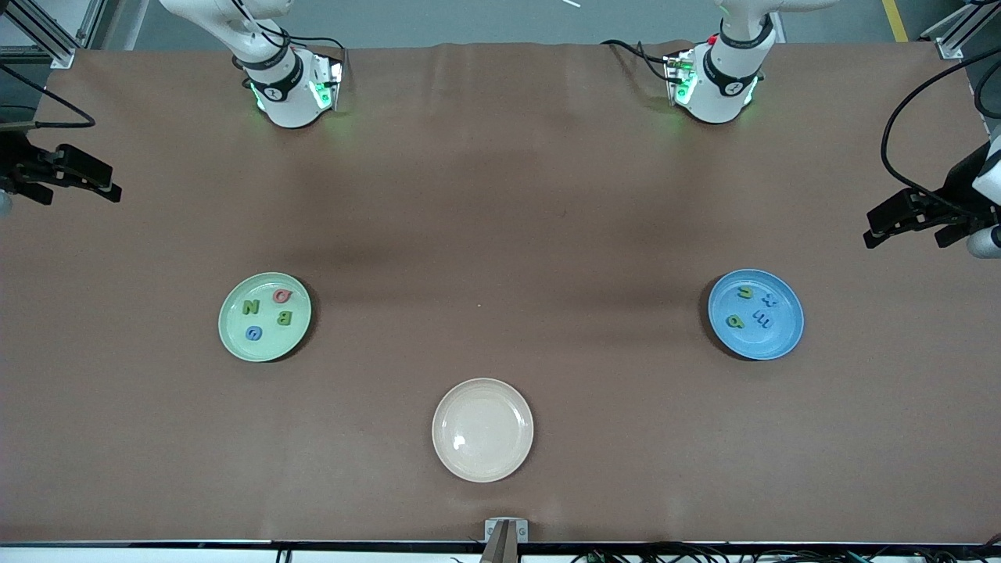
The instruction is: Sort upper and lower case letters into plates
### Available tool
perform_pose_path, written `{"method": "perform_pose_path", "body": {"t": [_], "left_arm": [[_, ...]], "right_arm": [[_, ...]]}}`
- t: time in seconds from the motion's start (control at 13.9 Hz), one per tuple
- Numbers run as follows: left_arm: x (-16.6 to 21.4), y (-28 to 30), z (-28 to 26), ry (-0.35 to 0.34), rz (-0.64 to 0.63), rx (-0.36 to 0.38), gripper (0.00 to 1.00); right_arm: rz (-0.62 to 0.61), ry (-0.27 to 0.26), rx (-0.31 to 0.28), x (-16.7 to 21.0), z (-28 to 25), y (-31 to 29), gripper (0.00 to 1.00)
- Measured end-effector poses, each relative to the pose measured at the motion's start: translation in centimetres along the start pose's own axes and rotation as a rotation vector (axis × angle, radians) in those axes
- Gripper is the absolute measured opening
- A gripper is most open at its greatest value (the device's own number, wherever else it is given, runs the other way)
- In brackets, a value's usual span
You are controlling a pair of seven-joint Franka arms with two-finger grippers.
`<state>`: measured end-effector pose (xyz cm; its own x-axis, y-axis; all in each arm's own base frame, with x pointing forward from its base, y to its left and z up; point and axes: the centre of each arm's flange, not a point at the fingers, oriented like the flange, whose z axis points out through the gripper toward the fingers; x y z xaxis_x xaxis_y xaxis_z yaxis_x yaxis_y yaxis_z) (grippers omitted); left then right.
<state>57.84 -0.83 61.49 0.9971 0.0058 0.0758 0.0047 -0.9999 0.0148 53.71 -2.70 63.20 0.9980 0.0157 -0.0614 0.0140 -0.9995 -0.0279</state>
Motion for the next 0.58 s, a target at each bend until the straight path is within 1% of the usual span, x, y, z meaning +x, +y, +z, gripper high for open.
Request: {"method": "perform_pose_path", "body": {"t": [0.22, 0.58], "left_arm": [[-0.6, -0.1, -0.1, -0.006, -0.005, 0.000, 1.00], [-1.4, -1.4, -1.0, 0.007, -0.025, 0.001, 1.00]], "right_arm": [[0.001, 0.015, 0.000, -0.5, 0.4, 0.1, 1.00], [0.002, 0.015, 0.001, -1.3, 0.6, 0.1, 1.00]]}}
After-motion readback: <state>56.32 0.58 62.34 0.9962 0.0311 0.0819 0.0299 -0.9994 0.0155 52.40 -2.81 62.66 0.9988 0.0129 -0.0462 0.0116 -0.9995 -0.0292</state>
